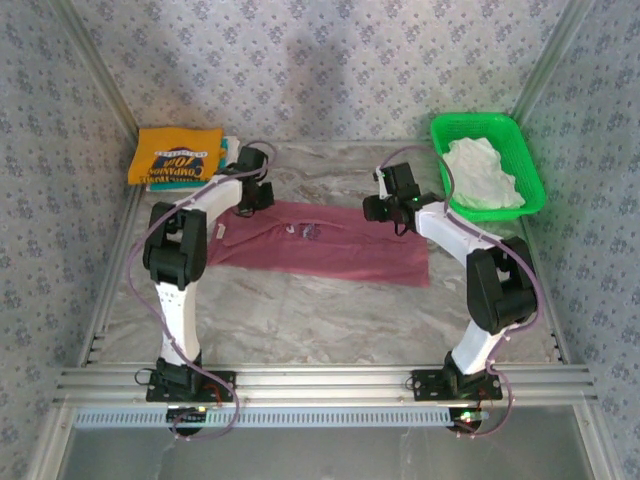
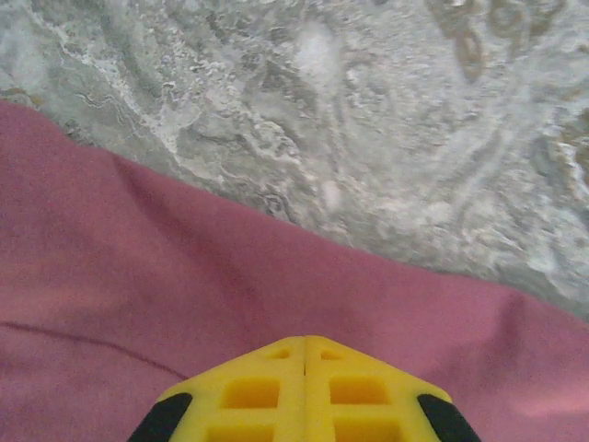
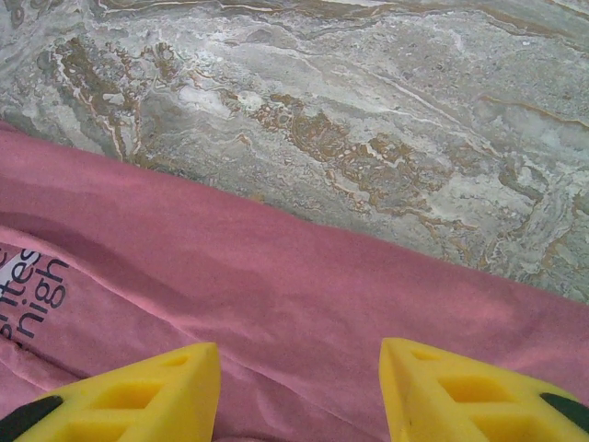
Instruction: Fold and stack the t-shirts
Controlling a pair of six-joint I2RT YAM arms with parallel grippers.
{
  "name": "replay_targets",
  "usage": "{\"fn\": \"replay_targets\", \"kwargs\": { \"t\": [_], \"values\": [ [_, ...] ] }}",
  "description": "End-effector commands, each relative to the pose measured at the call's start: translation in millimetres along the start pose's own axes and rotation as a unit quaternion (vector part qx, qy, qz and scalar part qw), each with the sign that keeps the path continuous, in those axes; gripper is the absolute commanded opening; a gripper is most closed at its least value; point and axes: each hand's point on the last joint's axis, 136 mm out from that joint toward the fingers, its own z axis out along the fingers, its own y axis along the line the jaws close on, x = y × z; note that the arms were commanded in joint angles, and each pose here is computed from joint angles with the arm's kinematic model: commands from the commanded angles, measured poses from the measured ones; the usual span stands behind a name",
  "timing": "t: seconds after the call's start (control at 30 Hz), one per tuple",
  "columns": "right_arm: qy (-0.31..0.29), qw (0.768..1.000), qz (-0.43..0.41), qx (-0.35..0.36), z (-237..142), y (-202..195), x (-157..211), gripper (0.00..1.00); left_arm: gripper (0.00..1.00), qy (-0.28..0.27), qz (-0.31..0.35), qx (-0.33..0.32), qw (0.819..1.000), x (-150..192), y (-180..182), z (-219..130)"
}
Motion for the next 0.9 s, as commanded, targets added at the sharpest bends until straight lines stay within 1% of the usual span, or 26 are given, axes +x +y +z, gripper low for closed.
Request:
{"fn": "replay_targets", "kwargs": {
  "t": [0.0, 0.13, 0.2, 0.23, 0.27, 0.37, 0.43, 0.67, 0.73, 0.77, 0.87],
  "values": [
    [-0.002, 1.0, -0.002, 0.012, -1, -5, -6, 0.51, 0.0, -0.028, -0.008, -0.003, 1.0, -7, -3, -30],
    [-0.003, 1.0, 0.0, 0.013, -2, -7, -6, 0.51, 0.0, -0.035, -0.008, -0.003, 0.999, -1, -5, -42],
    [-0.003, 1.0, 0.0, 0.012, -2, -7, -6, 0.51, 0.01, -0.036, -0.008, -0.002, 0.999, 1, -4, -42],
    [-0.004, 1.0, 0.0, 0.01, -2, -6, -7, 0.51, 0.17, -0.034, -0.007, -0.002, 0.999, 1, -3, -41],
    [-0.005, 1.0, 0.001, 0.009, -2, -6, -7, 0.51, 0.28, -0.03, -0.008, -0.002, 1.0, 1, -1, -38],
    [-0.004, 1.0, 0.003, 0.007, 0, -6, -7, 0.51, 0.35, -0.014, -0.009, -0.009, 1.0, 3, 0, -29],
    [-0.003, 1.0, 0.006, 0.005, 0, -5, -7, 0.52, 0.35, -0.005, -0.014, -0.012, 1.0, 8, 1, -22],
    [-0.003, 1.0, 0.008, 0.005, 0, -7, -8, 0.51, 0.35, 0.021, -0.019, -0.019, 0.999, 23, 4, 3],
    [-0.005, 1.0, 0.01, 0.005, 0, -7, -9, 0.52, 0.3, 0.021, -0.02, -0.018, 0.999, 25, 4, 5],
    [-0.006, 1.0, 0.011, 0.005, -1, -7, -10, 0.51, 0.25, 0.018, -0.021, -0.017, 0.999, 24, 4, 5],
    [-0.013, 1.0, 0.012, 0.003, -4, -6, -14, 0.52, 0.06, 0.003, -0.022, -0.014, 1.0, 22, 2, -1]
  ]
}}
